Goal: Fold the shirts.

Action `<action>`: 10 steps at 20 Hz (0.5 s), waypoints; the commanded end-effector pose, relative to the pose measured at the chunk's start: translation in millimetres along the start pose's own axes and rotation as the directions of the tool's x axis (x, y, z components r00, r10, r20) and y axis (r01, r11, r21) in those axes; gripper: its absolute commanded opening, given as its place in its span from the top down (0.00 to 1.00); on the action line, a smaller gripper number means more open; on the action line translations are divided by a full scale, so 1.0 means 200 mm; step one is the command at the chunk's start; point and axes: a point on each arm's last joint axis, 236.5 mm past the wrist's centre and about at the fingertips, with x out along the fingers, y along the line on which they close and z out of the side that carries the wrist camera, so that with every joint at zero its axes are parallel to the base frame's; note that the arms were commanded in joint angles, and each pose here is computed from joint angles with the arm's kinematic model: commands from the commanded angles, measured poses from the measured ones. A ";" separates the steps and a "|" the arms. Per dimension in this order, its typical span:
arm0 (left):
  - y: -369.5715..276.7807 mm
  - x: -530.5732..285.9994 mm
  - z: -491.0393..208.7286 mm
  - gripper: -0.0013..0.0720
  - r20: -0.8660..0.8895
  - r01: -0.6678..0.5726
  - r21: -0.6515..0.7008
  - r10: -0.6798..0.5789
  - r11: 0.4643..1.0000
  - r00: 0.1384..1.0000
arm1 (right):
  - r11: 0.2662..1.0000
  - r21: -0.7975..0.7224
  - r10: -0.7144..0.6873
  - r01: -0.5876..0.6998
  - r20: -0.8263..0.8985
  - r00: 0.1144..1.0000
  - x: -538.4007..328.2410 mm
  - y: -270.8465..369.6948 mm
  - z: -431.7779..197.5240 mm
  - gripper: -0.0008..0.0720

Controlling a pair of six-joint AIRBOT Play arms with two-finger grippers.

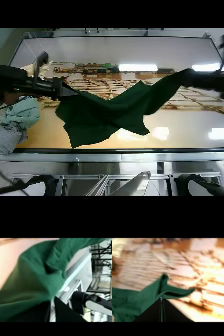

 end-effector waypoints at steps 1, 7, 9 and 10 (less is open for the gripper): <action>0.47 0.24 0.08 0.41 -0.078 0.015 -0.239 -0.034 0.971 0.996 | 0.977 0.157 -0.120 0.148 -0.174 0.977 0.45 -0.62 -0.30 0.96; 0.40 0.22 0.17 0.01 -0.219 0.138 -0.269 -0.200 0.953 0.955 | 0.987 0.137 -0.056 0.089 -0.227 0.972 0.56 -0.72 -0.19 0.61; 0.29 0.15 0.18 0.01 -0.243 0.142 -0.212 -0.193 0.967 0.951 | 0.990 0.090 -0.084 0.104 -0.198 0.977 0.47 -0.72 -0.07 0.36; 0.24 0.12 0.18 0.01 -0.239 0.139 -0.183 -0.182 0.973 0.954 | 0.987 0.102 -0.103 0.124 -0.185 0.977 0.42 -0.74 -0.02 0.36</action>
